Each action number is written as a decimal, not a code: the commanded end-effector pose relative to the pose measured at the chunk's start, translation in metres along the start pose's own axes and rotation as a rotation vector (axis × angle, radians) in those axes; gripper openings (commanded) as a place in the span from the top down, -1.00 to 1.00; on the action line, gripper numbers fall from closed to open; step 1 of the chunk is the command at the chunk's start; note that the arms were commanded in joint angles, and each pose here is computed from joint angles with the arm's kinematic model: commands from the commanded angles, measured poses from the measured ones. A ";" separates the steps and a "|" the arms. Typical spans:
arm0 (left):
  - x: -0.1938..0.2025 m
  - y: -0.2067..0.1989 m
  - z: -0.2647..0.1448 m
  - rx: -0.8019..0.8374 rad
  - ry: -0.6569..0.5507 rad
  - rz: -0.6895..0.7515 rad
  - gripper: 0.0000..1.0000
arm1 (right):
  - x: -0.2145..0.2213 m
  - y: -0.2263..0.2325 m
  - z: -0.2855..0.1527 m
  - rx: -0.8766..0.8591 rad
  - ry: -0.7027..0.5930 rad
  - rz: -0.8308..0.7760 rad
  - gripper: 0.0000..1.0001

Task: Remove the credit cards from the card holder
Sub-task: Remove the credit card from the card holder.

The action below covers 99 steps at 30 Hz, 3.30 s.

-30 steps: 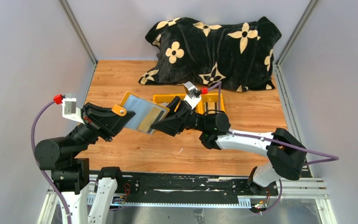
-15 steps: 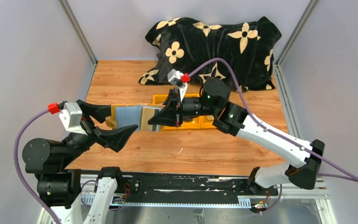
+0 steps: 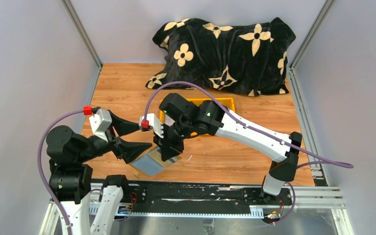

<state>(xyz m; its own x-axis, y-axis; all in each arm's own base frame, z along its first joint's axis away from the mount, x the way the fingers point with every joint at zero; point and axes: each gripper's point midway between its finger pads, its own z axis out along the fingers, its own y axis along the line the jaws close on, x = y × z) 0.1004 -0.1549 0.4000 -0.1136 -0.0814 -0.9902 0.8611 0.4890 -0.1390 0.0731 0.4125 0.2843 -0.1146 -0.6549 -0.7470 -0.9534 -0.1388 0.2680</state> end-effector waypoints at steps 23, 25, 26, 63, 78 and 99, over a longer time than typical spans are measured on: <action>0.041 -0.031 -0.006 0.227 0.078 -0.033 0.48 | -0.061 0.054 -0.033 -0.109 -0.095 -0.227 1.00; 0.039 -0.031 -0.006 0.220 0.074 -0.015 0.92 | -0.060 0.052 -0.033 -0.098 -0.088 -0.228 0.93; 0.037 -0.030 -0.006 0.211 0.072 -0.004 1.00 | -0.059 0.052 -0.033 -0.096 -0.089 -0.231 0.85; 0.010 -0.029 -0.002 0.177 0.030 -0.085 -0.23 | -0.042 0.040 -0.075 -0.116 -0.357 -0.100 1.00; 0.024 -0.032 -0.002 0.251 0.059 -0.096 0.73 | -0.067 0.038 -0.058 -0.051 -0.151 -0.230 1.00; 0.041 -0.012 0.004 0.199 0.087 -0.133 -0.40 | -0.060 0.036 -0.071 0.002 -0.130 -0.280 1.00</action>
<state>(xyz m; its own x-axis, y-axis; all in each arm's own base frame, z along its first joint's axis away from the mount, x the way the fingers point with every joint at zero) 0.0788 -0.1681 0.3668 -0.2359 -0.0571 -0.9701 0.9256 0.2907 -0.2422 0.0690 0.4012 0.3665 0.0810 -0.5250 -0.8473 -0.9533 -0.2889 0.0878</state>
